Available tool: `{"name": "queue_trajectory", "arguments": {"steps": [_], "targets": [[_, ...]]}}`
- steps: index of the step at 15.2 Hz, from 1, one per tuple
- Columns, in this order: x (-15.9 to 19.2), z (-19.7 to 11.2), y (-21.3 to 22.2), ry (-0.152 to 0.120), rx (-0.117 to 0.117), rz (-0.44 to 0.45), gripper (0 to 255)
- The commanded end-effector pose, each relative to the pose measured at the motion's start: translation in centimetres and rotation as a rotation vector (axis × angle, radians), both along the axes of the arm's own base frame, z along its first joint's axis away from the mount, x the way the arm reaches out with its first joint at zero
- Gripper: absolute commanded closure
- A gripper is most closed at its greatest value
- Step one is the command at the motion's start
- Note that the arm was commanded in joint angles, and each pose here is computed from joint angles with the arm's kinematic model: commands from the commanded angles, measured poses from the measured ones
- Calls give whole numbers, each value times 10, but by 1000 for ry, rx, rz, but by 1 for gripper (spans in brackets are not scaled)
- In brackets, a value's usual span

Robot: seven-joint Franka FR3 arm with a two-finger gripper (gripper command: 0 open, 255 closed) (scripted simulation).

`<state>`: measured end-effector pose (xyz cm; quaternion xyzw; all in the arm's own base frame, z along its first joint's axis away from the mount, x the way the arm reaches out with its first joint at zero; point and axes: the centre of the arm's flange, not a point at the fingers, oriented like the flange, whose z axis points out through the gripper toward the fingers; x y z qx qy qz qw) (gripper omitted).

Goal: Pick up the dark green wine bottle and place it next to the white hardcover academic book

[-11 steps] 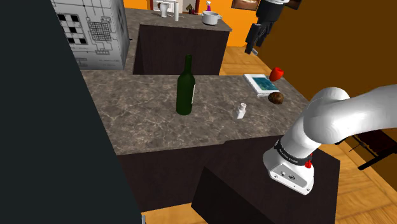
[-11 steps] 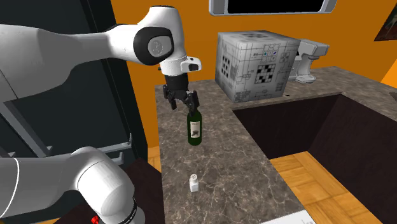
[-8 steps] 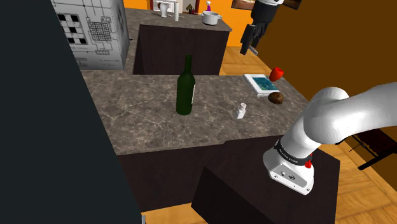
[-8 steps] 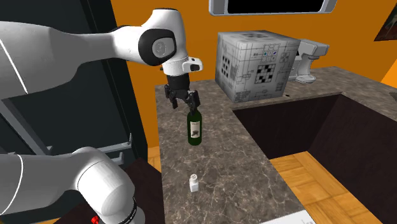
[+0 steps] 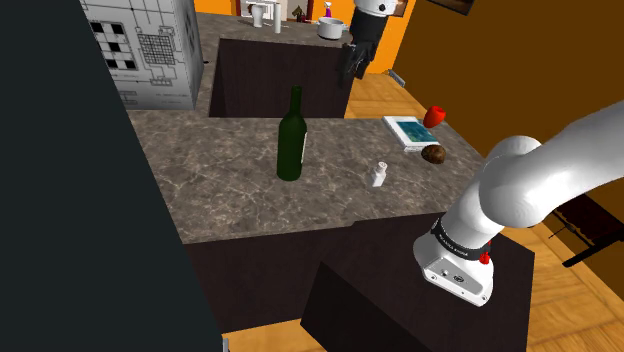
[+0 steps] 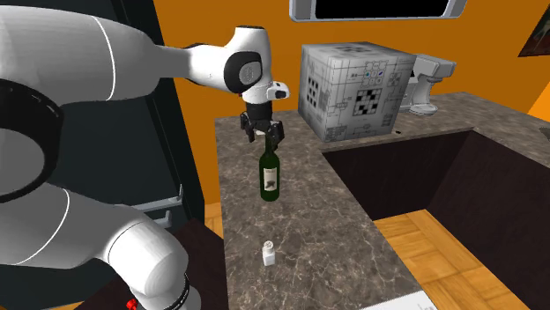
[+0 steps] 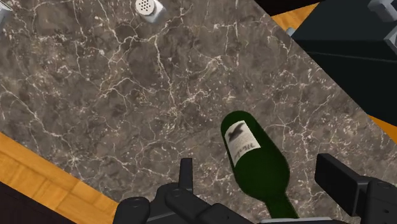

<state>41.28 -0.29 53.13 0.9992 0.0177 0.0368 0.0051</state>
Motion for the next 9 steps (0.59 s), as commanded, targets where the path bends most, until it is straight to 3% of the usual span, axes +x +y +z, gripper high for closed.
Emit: {"name": "queue_trajectory", "arguments": {"steps": [1,9], "targets": [[22,-8,10,-4,15,13,0],[108,-36,53,-14,72,63,0]]}}
